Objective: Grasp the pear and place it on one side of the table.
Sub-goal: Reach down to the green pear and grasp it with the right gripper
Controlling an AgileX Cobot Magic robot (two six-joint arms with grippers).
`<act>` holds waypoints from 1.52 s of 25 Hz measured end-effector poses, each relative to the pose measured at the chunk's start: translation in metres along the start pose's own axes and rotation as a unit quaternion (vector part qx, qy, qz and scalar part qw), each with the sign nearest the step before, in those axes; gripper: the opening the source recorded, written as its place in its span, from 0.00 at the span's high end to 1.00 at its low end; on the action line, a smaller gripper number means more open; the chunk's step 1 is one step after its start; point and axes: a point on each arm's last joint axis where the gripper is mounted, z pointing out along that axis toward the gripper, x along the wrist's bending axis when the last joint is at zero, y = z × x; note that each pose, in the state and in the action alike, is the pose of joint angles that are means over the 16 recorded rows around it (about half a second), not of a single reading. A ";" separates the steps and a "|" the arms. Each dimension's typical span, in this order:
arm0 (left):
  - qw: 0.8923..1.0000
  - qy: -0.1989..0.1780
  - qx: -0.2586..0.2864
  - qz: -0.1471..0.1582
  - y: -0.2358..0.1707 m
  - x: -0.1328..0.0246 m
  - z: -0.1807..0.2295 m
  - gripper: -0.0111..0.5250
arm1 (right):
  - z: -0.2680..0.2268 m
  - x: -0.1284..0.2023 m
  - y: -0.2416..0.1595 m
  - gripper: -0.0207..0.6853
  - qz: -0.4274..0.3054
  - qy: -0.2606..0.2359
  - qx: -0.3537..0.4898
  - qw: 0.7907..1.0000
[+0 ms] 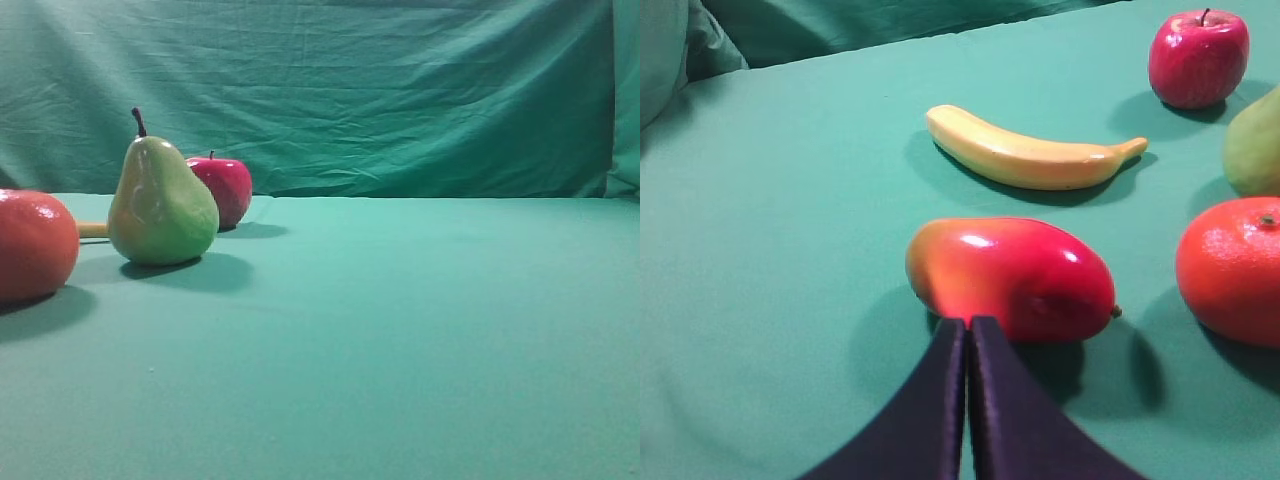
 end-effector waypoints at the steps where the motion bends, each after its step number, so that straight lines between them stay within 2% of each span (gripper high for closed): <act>1: 1.000 0.000 0.000 0.000 0.000 0.000 0.000 0.98 | 0.000 0.000 0.000 0.97 0.003 0.001 -0.002 1.000; 11: 1.000 0.000 0.000 0.000 0.000 0.000 0.000 0.98 | -0.003 0.003 0.020 0.97 0.079 0.024 -0.060 0.995; 17: 1.000 0.000 0.000 0.000 0.000 0.000 0.000 0.98 | -0.006 0.005 0.052 0.97 0.084 0.048 -0.068 0.993; 23: 1.000 0.000 0.000 0.000 0.000 0.000 0.000 0.98 | 0.006 0.010 0.090 0.97 0.025 0.077 -0.013 0.997; 28: 1.000 0.000 0.000 0.000 0.000 0.000 0.000 0.98 | 0.035 0.022 0.117 0.97 -0.033 0.118 0.054 0.991; 34: 1.000 0.000 0.000 0.000 0.000 0.000 0.000 0.98 | 0.080 0.054 0.135 0.96 -0.101 0.189 0.129 0.968; 38: 1.000 0.000 0.000 0.000 0.000 0.000 0.000 0.98 | 0.110 0.088 0.141 0.89 -0.146 0.240 0.165 0.946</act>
